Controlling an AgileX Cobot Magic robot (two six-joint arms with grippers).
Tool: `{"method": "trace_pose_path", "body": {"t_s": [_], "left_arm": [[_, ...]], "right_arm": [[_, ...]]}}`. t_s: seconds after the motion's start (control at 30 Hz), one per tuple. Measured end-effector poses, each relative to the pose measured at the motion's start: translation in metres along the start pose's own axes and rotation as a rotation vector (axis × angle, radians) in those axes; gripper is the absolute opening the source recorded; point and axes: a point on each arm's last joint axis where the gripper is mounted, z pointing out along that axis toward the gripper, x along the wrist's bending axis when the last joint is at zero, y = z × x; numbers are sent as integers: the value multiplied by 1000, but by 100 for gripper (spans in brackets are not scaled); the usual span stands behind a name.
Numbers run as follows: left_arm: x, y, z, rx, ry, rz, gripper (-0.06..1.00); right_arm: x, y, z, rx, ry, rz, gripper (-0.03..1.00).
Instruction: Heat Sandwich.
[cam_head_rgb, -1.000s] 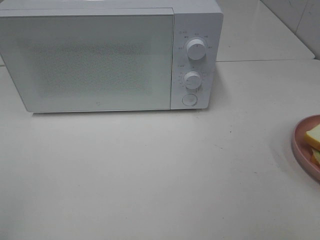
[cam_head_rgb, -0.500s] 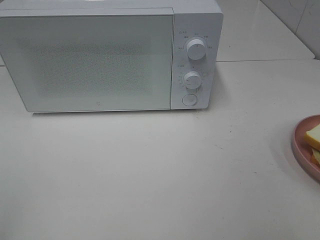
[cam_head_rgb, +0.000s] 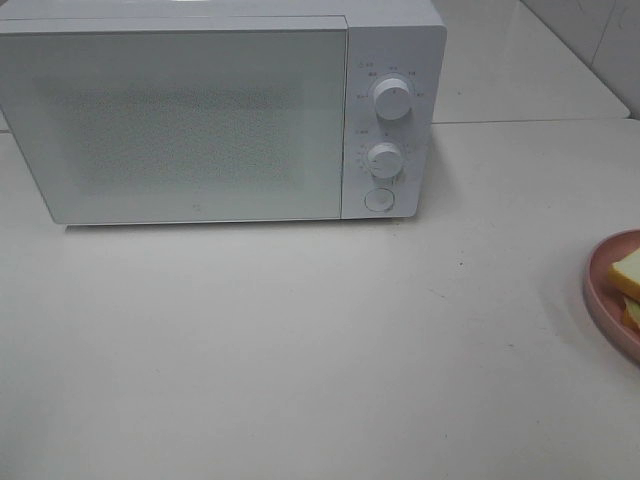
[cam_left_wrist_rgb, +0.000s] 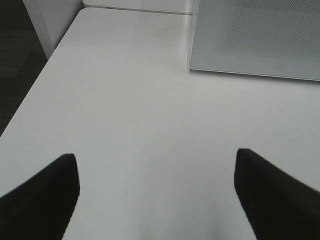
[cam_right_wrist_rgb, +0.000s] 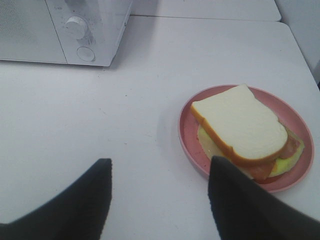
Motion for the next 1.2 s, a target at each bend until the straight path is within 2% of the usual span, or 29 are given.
{"method": "trace_pose_path", "body": {"t_s": [1.2], "left_arm": [[0, 0, 0, 0, 0, -1, 80]], "right_arm": [[0, 0, 0, 0, 0, 0, 57]]}}
